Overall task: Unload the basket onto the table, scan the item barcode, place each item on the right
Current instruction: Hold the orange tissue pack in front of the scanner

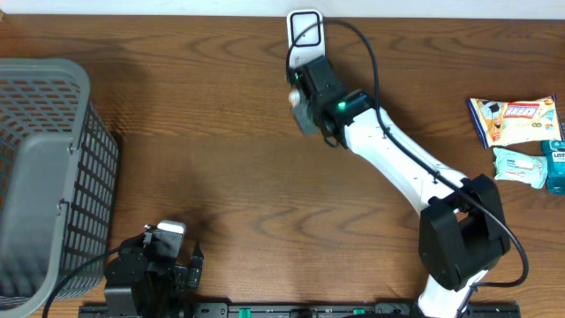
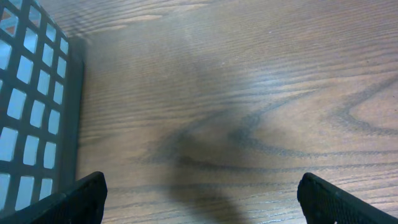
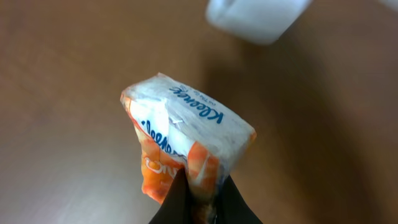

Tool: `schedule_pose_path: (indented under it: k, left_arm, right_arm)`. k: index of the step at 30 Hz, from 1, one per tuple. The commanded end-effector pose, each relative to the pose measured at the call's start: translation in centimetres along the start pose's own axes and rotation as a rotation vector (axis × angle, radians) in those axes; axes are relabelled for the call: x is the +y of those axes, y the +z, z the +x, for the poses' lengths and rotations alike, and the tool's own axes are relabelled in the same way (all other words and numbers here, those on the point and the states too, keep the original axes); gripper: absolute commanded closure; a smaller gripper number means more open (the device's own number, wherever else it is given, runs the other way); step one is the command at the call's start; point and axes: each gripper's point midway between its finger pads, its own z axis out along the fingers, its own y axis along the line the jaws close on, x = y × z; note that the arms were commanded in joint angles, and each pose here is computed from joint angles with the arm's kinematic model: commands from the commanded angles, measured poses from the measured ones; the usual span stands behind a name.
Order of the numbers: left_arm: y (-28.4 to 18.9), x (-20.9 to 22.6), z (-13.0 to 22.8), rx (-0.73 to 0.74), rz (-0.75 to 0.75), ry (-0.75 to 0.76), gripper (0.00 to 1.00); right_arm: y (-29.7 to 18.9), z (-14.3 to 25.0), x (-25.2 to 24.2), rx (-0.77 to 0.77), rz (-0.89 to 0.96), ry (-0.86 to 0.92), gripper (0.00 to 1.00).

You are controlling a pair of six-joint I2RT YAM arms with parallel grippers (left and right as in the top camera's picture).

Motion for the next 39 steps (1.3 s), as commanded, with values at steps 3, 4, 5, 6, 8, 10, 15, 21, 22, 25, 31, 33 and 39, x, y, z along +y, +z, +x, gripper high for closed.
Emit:
schedule_pose_path:
  k: [3,4,5,6,8,10,15,21,22,25,31,33,39]
  left_arm:
    - [0.0,0.1,0.1,0.005,-0.008,-0.017,0.02]
    - [0.0,0.1,0.1,0.005,-0.008,-0.017,0.02]
    - [0.0,0.1,0.1,0.005,-0.008,-0.017,0.02]
    - [0.0,0.1,0.1,0.005,-0.008,-0.017,0.02]
    - [0.0,0.1,0.1,0.005,-0.008,-0.017,0.02]
    - [0.0,0.1,0.1,0.005,-0.008,-0.017,0.02]
    - [0.0,0.1,0.1,0.005,-0.008,-0.017,0.02]
    - [0.0,0.1,0.1,0.005,-0.008,-0.017,0.02]
    - [0.0,0.1,0.1,0.005,-0.008,-0.017,0.02]
    - [0.0,0.1,0.1,0.005,-0.008,-0.017,0.02]
    - [0.0,0.1,0.1,0.005,-0.008,-0.017,0.02]
    - [0.0,0.1,0.1,0.005,-0.008,-0.017,0.02]
    - [0.0,0.1,0.1,0.005,-0.008,-0.017,0.02]
  right_arm:
    - [-1.4,-4.6,-6.5,-0.153,0.201,0.042,0.99]
    - [-1.5,-5.3,-7.3,-0.176,0.213,0.055,0.99]
    - [-1.4,-6.0,-8.1,-0.195,0.224,0.062,0.99]
    - [-1.4,-6.6,-8.7,-0.209,0.234,0.065,0.99]
    - [-1.0,-7.8,-9.9,-0.228,0.254,0.054,0.99]
    - [-0.2,-9.4,-10.8,-0.241,0.271,0.025,0.99]
    - [2.5,-12.6,-11.4,-0.244,0.310,-0.068,0.99]
    - [6.9,-13.5,-11.8,-0.158,0.458,-0.218,0.99]
    - [7.4,-13.4,-12.0,-0.136,0.499,-0.252,0.99]
    - [8.9,-12.7,-11.7,-0.067,0.599,-0.374,0.99]
    - [9.3,-13.2,-10.1,-0.097,0.582,-0.376,0.99]
    - [8.9,-13.1,-10.2,-0.087,0.615,-0.373,0.99]
    - [4.1,-12.7,-11.2,-0.026,0.759,-0.296,0.99]
